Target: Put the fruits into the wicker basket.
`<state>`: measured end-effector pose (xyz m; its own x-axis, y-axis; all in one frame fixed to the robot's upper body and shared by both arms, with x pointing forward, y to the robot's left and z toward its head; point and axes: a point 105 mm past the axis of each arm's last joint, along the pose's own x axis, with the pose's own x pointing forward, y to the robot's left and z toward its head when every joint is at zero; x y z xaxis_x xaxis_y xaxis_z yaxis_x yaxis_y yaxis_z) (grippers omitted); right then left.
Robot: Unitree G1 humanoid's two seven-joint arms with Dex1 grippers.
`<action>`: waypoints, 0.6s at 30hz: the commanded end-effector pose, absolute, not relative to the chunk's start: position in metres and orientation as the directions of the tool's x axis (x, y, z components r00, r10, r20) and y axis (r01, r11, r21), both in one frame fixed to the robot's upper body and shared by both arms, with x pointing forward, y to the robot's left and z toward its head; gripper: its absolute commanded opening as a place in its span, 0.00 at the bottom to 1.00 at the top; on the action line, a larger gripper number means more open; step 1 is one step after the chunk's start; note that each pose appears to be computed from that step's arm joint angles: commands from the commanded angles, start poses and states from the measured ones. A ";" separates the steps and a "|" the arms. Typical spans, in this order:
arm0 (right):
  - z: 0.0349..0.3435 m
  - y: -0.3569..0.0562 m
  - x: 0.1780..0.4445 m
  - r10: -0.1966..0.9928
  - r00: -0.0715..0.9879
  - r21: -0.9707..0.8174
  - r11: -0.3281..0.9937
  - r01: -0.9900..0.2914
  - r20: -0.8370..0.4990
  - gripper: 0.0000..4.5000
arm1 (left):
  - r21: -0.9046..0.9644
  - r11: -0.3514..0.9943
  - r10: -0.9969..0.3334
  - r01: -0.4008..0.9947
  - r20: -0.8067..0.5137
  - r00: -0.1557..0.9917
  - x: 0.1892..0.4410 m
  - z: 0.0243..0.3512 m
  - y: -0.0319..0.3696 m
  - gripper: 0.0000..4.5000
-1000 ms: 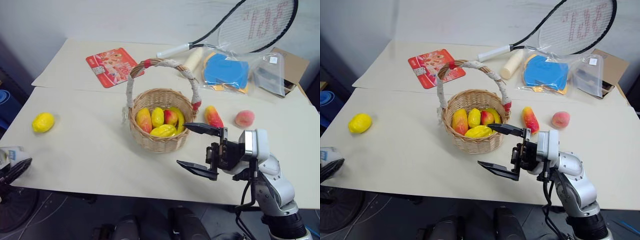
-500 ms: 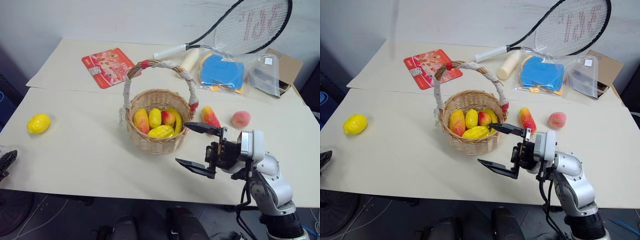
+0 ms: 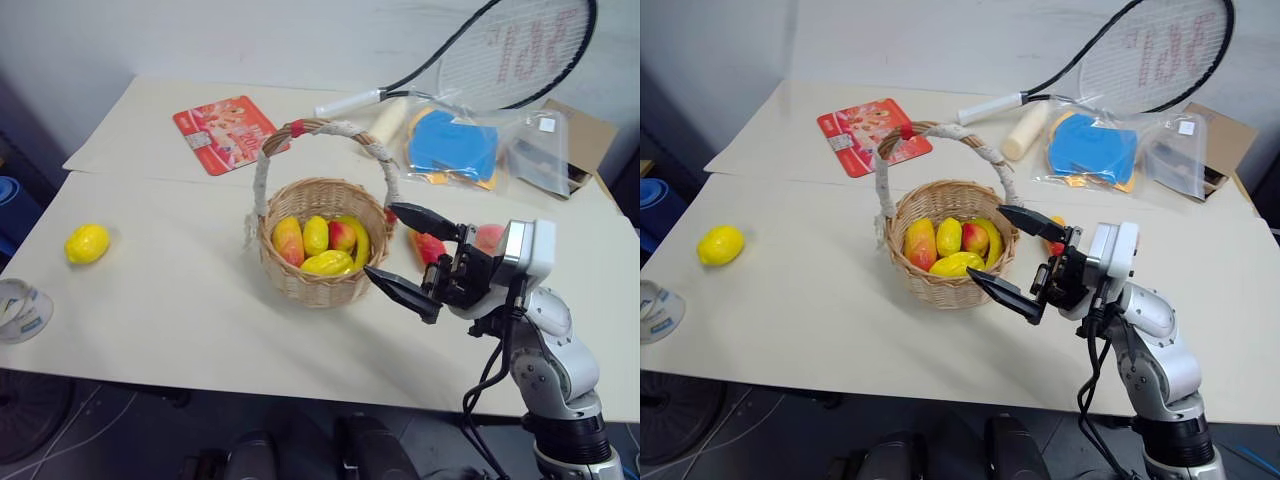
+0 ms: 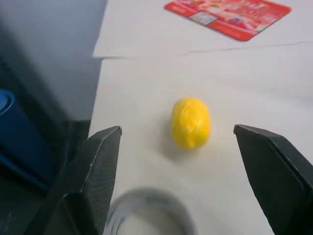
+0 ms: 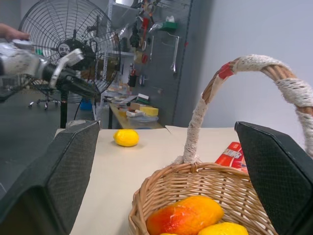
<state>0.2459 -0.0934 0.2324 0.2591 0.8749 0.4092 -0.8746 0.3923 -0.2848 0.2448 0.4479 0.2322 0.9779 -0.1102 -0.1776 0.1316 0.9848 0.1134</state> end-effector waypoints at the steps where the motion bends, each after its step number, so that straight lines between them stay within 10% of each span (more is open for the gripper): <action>1: 0.237 -0.088 0.241 0.879 0.229 -0.318 0.377 -0.870 0.417 1.00 | 0.129 0.981 -0.104 0.142 -0.261 0.960 0.275 0.210 0.446 0.86; 15: 0.240 -0.086 0.237 0.868 0.280 -0.336 0.428 -0.839 0.409 1.00 | 0.121 0.990 -0.023 0.075 -0.382 0.924 0.339 0.155 0.427 0.86; 18: 0.240 -0.087 0.237 0.866 0.288 -0.334 0.436 -0.836 0.409 1.00 | 0.123 0.988 -0.039 0.097 -0.404 0.914 0.342 0.144 0.421 0.72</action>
<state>0.2444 -0.0865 0.2323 0.3023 0.8672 0.3957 -0.8494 0.4335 -0.3010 0.3404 0.4193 0.1380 0.9074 -0.0503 -0.4173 0.0987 0.9905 0.0953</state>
